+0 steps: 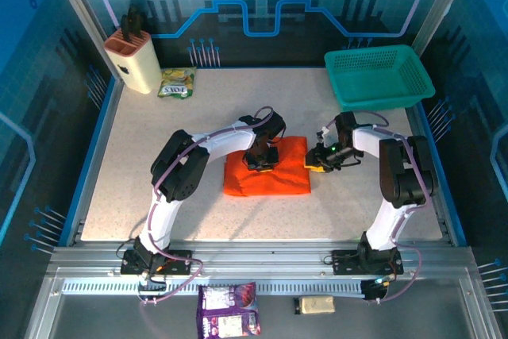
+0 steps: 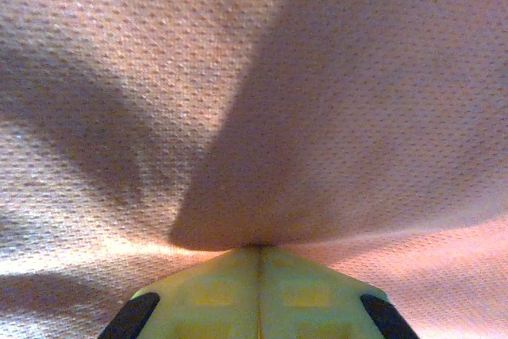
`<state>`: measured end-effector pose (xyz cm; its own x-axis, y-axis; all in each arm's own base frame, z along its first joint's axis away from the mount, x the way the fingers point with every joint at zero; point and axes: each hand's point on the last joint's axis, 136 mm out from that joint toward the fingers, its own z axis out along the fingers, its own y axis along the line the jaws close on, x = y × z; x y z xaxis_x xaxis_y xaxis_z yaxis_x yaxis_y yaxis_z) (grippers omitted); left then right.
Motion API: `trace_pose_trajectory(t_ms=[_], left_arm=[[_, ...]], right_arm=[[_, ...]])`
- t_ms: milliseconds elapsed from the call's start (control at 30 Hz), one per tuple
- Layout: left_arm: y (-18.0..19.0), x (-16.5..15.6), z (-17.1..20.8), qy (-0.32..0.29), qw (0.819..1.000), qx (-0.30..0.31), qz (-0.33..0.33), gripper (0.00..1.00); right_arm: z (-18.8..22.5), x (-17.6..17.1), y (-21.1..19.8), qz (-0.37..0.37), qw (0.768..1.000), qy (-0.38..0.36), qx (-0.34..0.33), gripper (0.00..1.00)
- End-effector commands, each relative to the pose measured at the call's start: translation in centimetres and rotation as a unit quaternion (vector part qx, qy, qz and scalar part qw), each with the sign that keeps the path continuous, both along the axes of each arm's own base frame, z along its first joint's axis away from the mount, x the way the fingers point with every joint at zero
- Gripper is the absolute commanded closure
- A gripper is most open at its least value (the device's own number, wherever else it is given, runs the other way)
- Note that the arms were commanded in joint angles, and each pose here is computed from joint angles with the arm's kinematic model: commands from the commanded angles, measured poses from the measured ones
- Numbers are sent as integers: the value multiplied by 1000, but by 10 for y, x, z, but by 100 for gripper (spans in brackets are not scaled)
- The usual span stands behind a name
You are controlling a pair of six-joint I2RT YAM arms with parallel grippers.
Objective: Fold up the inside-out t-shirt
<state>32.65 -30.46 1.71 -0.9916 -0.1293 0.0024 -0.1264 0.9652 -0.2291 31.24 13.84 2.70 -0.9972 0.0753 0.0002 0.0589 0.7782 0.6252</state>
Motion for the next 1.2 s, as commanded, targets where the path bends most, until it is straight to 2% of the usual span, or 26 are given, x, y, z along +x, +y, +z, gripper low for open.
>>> trace_pose_trajectory(t_ms=[0, 200, 367, 600, 733, 867, 1033, 1167], left_arm=[[18, -18, -25, 40, 999, 34, 8, 92], [18, -19, -25, 41, 999, 34, 8, 92], [16, -17, -23, 38, 999, 29, 7, 92], [13, 2, 25, -36, 999, -13, 5, 84], [30, 11, 58, -76, 996, -36, 25, 78], [61, 13, 72, -91, 994, -33, 50, 77], [109, 3, 53, -62, 995, -14, 82, 83], [132, -13, 32, -27, 994, -25, 103, 88]], right_arm=[[-1, -1, 1, -2, 1000, 21, 18, 70], [-2, 0, 1, -5, 1000, 24, 13, 76], [-2, 2, 1, -6, 1000, 23, 11, 87], [3, 3, -2, -3, 1000, 19, 5, 100], [10, 2, -3, -1, 1000, 16, 1, 100], [19, 2, -10, -1, 1000, 11, -15, 100], [33, 5, -20, -4, 999, 2, -48, 100], [39, 7, -28, -6, 997, -1, -78, 100]])
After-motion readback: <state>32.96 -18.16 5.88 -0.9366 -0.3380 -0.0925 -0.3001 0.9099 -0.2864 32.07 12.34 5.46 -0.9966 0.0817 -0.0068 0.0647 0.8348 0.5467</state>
